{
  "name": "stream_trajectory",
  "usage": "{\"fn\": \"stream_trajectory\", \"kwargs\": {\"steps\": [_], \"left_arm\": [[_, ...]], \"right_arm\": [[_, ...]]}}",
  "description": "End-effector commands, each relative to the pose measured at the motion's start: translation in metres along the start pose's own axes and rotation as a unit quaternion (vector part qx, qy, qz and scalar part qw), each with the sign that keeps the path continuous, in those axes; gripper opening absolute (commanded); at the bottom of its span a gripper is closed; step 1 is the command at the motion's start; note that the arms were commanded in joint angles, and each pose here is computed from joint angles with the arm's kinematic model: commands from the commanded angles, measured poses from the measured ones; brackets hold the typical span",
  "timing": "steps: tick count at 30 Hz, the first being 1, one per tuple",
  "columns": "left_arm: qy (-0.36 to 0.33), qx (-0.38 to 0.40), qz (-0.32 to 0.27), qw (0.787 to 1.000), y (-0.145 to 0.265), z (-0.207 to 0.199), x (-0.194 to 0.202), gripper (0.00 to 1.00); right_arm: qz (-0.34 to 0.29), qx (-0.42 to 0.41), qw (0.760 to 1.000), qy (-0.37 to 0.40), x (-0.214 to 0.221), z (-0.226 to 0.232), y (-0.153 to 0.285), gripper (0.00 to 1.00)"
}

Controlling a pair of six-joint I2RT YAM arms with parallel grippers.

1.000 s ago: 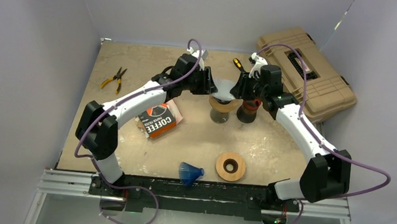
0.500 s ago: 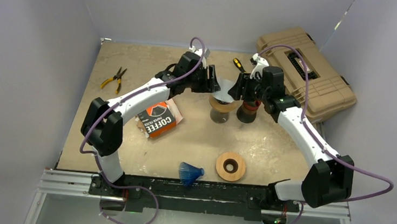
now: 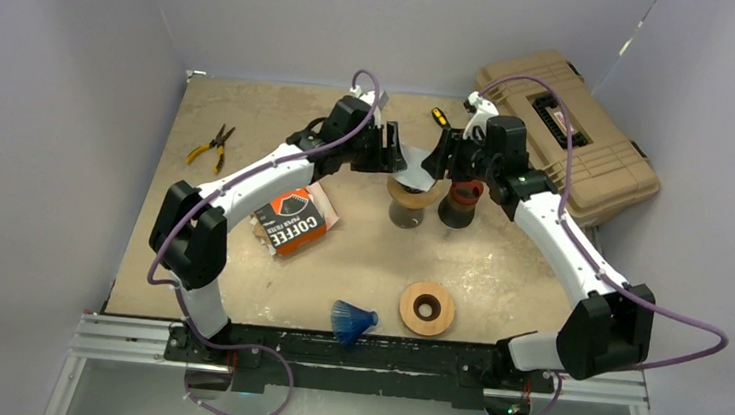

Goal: Place the coffee filter in the dripper
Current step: Place the coffee filter in the coffee dripper.

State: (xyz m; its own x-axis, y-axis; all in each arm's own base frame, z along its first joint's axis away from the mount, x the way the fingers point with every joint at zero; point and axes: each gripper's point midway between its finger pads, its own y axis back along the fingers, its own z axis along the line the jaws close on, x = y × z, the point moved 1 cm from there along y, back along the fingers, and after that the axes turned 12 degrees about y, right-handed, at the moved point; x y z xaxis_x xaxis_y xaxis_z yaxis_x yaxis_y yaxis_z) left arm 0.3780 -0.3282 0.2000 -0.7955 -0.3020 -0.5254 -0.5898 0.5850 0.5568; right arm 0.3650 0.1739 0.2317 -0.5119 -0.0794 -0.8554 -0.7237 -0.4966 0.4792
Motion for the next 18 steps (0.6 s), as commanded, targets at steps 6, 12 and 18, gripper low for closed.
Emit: {"fn": "stream_trajectory", "kwargs": {"steps": [6, 12, 18], "left_arm": [[-0.027, 0.015, -0.006, 1.0, 0.001, -0.013, -0.016, 0.6], [-0.047, 0.016, 0.011, 0.999, -0.004, -0.02, -0.012, 0.6], [-0.056, 0.004, 0.027, 0.998, -0.012, -0.02, -0.003, 0.6]], "right_arm": [[0.008, 0.034, 0.999, 0.031, -0.007, -0.016, -0.007, 0.58], [-0.011, 0.032, 0.998, 0.06, -0.026, -0.016, -0.006, 0.73], [0.001, 0.026, 0.997, 0.07, -0.019, -0.017, -0.012, 0.79]]}}
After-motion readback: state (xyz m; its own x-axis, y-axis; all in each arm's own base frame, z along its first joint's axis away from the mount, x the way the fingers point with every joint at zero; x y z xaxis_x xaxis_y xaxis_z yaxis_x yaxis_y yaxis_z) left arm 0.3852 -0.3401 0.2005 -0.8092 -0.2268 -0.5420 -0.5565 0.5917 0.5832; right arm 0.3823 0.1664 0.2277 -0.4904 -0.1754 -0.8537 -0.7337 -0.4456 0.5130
